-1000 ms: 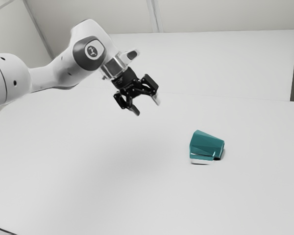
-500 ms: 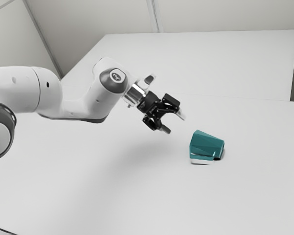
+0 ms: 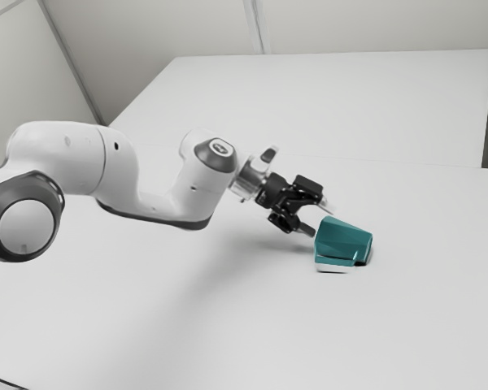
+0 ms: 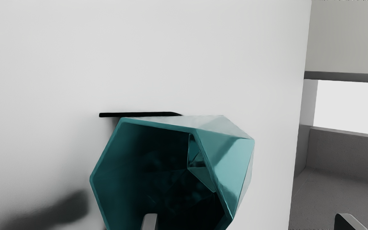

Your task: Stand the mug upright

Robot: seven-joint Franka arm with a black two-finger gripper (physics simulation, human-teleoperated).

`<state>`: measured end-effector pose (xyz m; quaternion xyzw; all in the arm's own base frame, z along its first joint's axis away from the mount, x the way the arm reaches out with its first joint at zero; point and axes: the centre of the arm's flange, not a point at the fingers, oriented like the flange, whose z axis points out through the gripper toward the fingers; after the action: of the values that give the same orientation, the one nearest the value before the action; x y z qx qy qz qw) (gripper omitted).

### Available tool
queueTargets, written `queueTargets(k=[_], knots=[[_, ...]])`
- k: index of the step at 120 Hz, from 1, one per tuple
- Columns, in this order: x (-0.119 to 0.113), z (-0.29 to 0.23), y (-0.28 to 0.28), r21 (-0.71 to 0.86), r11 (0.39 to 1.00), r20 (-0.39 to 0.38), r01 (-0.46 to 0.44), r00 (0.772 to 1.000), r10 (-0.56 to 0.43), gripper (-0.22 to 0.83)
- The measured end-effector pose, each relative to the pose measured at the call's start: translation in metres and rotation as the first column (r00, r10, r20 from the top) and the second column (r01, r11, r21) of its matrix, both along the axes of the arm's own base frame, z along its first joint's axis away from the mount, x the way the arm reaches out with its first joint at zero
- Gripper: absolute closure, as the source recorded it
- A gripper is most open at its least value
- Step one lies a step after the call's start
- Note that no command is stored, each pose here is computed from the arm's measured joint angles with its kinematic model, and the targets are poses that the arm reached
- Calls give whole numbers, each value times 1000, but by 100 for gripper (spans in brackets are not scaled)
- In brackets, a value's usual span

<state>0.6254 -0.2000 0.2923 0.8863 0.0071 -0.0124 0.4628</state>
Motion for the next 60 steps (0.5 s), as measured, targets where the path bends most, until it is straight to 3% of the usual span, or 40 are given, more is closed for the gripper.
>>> queueTargets(k=[28,60], knots=[[4,-9,-12,-33,999,54,25,998,-23,0],[-7,-18,-47,-80,994,81,71,995,-65,0]])
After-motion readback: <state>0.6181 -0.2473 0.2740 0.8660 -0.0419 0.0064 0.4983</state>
